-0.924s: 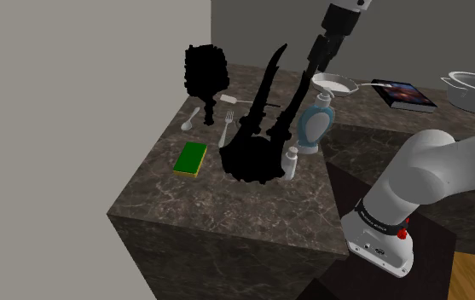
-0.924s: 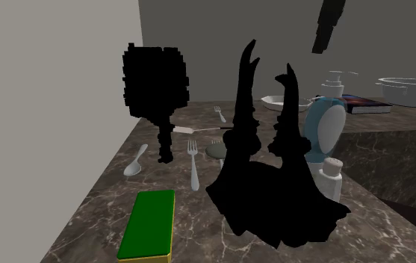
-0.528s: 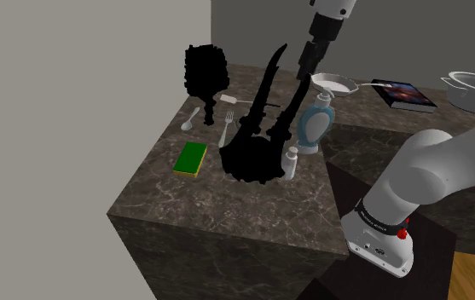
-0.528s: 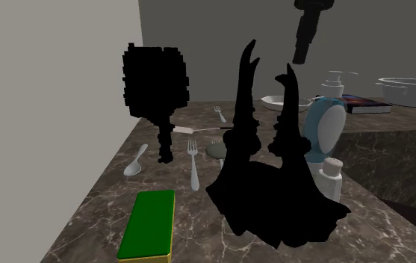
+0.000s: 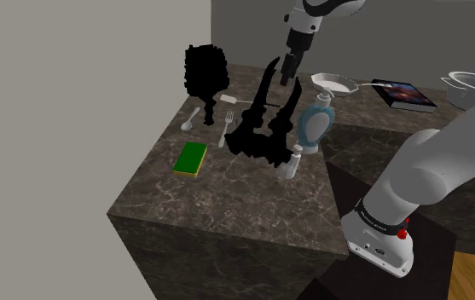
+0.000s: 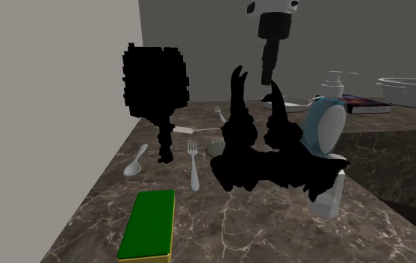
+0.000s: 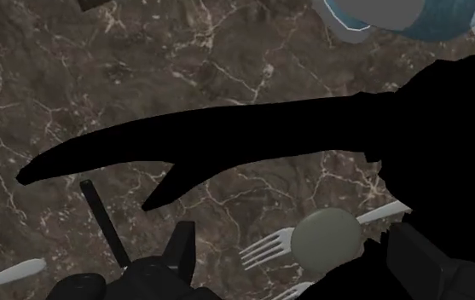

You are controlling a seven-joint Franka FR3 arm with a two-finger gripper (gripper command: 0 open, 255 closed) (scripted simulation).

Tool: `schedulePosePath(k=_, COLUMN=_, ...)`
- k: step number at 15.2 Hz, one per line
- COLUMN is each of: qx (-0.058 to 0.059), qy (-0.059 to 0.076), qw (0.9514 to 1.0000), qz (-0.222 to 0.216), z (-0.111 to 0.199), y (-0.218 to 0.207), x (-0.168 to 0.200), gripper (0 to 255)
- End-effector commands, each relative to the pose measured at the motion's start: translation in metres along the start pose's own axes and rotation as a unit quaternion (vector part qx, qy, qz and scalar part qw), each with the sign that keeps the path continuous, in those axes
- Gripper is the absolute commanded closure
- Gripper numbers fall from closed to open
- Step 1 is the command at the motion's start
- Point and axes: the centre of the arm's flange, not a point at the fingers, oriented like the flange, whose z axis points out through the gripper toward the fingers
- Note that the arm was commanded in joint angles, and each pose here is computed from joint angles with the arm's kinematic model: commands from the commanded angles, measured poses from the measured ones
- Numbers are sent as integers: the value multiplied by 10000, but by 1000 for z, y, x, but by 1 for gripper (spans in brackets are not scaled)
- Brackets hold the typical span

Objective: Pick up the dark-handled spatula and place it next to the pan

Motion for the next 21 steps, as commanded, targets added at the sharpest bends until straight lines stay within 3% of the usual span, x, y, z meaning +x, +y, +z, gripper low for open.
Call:
schedulePosePath(k=1, qx=-20, qy=-66, qw=9998, qz=-172, z=15, y=20, x=16, gripper=0)
schedulePosePath(k=9, qx=-80, qy=-320, qw=9960, qz=-826, z=74, y=75, x=91, gripper=0)
schedulePosePath(k=19, qx=-155, qy=-634, qw=9844, qz=-1637, z=151, y=130, x=189, gripper=0)
schedulePosePath(k=21, qx=-159, qy=-651, qw=9835, qz=-1680, z=161, y=133, x=193, gripper=0)
